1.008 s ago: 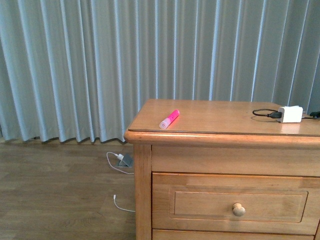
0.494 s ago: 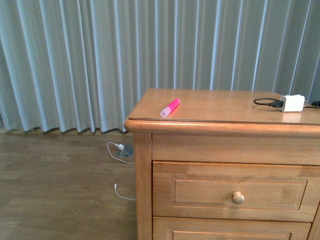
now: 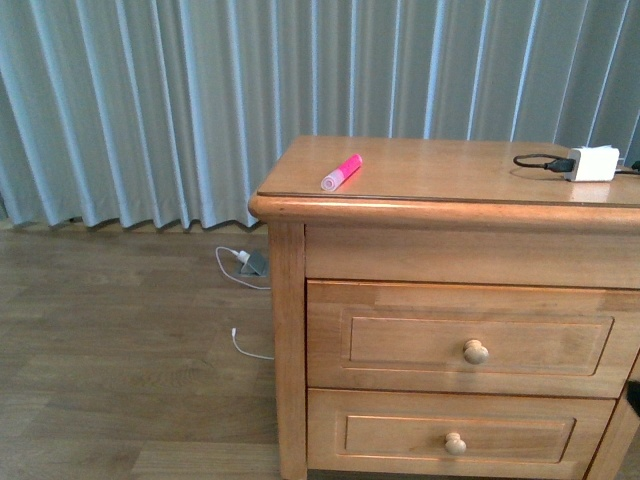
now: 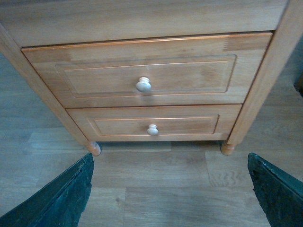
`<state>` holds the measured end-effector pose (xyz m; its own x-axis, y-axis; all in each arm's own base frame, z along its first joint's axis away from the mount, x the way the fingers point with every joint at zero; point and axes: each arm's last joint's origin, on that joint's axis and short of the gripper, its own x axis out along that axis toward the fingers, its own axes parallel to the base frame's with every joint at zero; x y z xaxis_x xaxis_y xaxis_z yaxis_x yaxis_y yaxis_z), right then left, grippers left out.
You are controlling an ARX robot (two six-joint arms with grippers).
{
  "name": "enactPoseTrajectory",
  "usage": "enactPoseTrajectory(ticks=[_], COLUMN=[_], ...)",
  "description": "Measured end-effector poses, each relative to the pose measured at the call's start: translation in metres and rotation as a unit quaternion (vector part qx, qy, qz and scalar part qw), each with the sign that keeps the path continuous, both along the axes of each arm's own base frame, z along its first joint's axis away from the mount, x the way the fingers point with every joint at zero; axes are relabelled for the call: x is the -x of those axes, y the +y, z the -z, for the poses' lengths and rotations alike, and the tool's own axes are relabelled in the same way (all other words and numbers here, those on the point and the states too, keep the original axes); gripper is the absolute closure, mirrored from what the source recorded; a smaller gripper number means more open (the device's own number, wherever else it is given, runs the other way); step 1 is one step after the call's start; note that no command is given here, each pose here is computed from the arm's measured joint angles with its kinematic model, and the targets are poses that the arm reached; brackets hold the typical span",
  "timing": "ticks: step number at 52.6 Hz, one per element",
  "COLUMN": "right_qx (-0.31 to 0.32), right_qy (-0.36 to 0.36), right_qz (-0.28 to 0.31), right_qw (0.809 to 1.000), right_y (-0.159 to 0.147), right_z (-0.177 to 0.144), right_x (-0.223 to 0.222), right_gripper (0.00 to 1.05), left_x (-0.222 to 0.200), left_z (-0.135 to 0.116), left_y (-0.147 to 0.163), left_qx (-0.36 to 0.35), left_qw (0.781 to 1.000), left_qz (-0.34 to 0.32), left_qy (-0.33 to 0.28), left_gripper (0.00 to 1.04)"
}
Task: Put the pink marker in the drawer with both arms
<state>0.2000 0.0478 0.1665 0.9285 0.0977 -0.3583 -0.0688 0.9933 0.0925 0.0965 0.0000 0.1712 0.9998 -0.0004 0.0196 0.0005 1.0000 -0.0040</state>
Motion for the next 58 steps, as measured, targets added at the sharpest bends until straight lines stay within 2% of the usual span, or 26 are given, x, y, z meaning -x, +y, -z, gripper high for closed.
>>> enactPoseTrajectory(ticks=[16, 27, 41, 58], right_qx=[0.026, 0.039, 0.039, 0.044], right_qy=[0.038, 0.034, 0.049, 0.055], right_qz=[-0.023, -0.004, 0.017, 0.014], right_qw=[0.999, 0.999, 0.998, 0.997], right_y=[0.043, 0.058, 0.058, 0.063], right_z=[0.018, 0.037, 0.067, 0.084], right_x=[-0.081, -0.128, -0.175, -0.197], right_gripper=[0.08, 0.08, 0.08, 0.08], left_x=[0.000, 0.000, 0.000, 0.000], left_z=[0.000, 0.000, 0.000, 0.000], left_y=[0.000, 0.000, 0.000, 0.000], left_qx=[0.000, 0.000, 0.000, 0.000], left_qw=[1.000, 1.000, 1.000, 1.000], left_qz=[0.000, 0.000, 0.000, 0.000], left_qy=[0.000, 0.000, 0.000, 0.000], left_gripper=[0.06, 0.06, 0.06, 0.06])
